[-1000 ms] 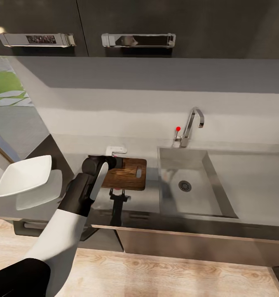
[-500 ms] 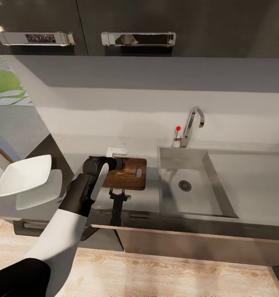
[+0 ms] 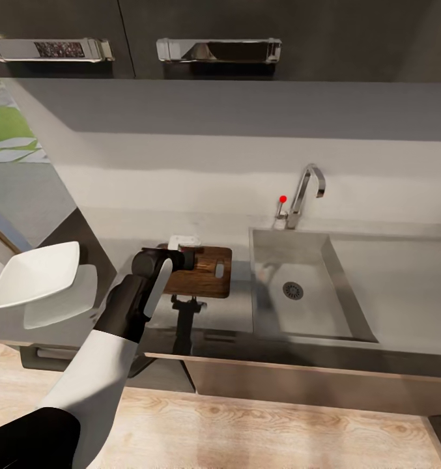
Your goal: In the kitchen, take the Vidalia onion out of the sink, dice it on the chopping board with the paring knife, put the diced onion into the bowl on the countertop, then place both the paring knife and the chopping board into the sink.
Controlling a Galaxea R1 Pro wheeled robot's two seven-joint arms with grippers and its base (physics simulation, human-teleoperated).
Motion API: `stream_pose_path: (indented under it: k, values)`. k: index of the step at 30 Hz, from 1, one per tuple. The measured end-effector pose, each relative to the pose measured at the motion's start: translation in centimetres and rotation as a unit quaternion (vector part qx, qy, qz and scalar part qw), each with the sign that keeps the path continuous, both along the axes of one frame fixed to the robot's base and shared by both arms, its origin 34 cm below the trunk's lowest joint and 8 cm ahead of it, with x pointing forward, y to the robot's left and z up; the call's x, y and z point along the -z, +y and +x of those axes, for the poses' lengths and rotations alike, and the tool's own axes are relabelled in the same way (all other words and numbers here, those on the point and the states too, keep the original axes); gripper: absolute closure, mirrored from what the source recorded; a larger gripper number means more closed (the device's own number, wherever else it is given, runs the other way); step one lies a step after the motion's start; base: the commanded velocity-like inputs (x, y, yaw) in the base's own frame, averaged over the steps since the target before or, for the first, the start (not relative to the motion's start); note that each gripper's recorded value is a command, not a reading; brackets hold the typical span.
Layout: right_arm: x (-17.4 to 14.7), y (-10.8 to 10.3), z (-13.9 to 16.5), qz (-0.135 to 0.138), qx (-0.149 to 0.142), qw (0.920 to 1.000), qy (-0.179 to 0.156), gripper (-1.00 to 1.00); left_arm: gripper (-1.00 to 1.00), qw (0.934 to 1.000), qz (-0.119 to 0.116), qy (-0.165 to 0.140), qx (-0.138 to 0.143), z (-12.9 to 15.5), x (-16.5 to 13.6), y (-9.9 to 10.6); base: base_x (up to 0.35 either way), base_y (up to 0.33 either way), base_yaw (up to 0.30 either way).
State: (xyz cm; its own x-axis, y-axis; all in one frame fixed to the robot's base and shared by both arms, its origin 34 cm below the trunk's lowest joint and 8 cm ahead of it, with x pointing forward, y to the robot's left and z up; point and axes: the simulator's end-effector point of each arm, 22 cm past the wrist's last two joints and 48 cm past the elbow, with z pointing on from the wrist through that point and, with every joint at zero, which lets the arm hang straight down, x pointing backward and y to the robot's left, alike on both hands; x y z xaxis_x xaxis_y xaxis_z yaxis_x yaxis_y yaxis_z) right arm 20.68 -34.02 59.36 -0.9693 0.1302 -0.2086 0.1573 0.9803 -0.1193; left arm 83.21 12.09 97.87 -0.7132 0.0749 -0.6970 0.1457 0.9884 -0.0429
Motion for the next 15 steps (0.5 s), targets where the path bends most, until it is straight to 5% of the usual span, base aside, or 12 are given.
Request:
stream_pose_path:
  k: [15]
  values:
    - [-0.01, -0.07, 0.0, 0.0, 0.0, 1.0, 0.0, -1.0, 1.0, 1.0, 0.002, 0.005, 0.0, -0.1, 0.45, 0.04, 0.0, 0.0, 0.0]
